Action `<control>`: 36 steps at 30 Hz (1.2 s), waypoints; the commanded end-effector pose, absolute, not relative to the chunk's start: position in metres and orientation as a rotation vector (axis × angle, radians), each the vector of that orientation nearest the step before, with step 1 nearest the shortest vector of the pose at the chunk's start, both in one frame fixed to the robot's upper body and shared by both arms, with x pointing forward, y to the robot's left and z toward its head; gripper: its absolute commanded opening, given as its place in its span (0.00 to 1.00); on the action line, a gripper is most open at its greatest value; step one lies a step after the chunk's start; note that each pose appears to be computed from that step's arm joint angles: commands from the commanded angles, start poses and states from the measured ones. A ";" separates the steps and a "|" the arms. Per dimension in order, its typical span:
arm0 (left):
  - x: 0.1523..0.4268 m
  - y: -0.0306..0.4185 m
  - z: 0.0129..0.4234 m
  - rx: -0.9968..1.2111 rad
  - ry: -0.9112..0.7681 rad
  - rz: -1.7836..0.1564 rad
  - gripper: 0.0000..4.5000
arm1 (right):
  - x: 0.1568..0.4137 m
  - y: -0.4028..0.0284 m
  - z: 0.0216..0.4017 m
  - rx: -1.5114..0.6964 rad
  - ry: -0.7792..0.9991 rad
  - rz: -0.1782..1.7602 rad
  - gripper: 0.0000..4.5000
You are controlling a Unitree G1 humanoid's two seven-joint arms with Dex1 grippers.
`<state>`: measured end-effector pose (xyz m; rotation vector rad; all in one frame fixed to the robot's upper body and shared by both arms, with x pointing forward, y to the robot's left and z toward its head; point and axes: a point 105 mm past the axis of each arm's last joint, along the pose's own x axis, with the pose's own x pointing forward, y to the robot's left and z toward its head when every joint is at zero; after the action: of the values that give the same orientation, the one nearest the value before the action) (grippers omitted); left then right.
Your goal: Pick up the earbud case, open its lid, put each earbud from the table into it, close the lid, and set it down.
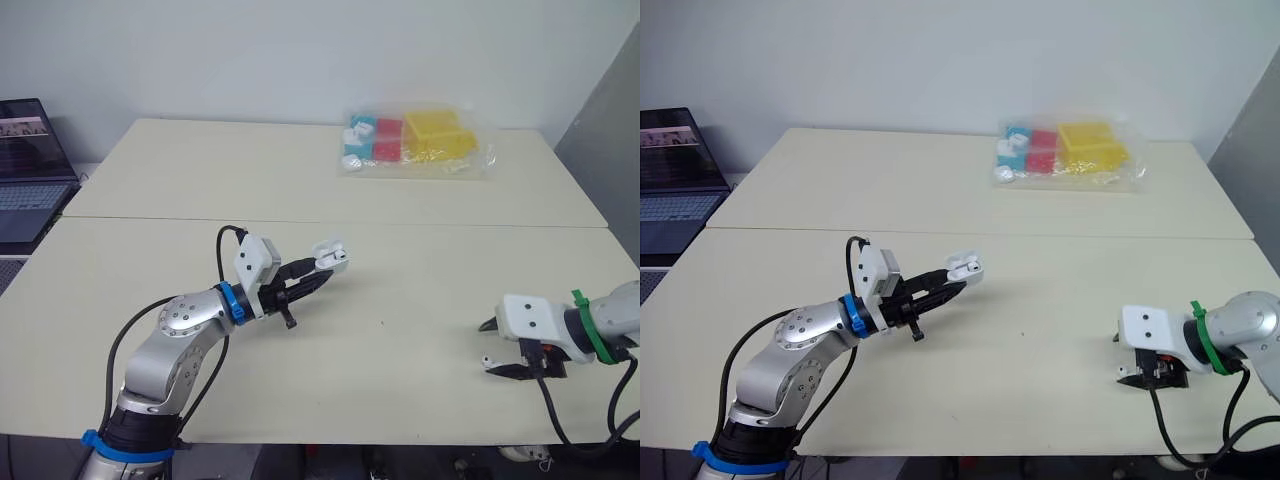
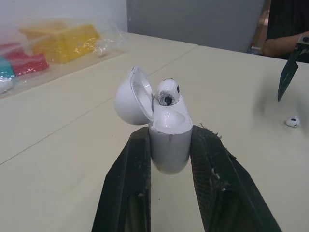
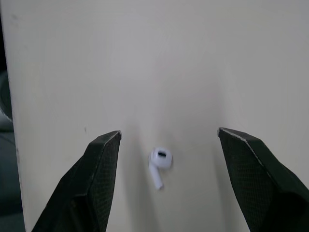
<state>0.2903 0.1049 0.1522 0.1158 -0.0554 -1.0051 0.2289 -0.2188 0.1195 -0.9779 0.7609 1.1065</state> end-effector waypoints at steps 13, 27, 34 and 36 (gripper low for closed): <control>0.280 0.094 0.160 0.120 -0.108 -1.027 0.18 | 0.238 -0.220 0.096 -1.034 0.861 1.020 0.74; 0.280 0.094 0.159 0.115 -0.102 -1.025 0.18 | 0.243 -0.211 0.092 -1.030 0.835 1.037 0.74; 0.280 0.094 0.159 0.119 -0.102 -1.028 0.18 | 0.238 -0.206 0.091 -1.013 0.835 1.060 0.37; 0.280 0.094 0.159 0.119 -0.102 -1.029 0.18 | 0.237 -0.205 0.091 -1.011 0.836 1.062 0.21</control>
<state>0.2834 0.0982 0.1468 0.0992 -0.0481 -1.0137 0.2371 -0.2070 0.0905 -1.0058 0.8453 1.0662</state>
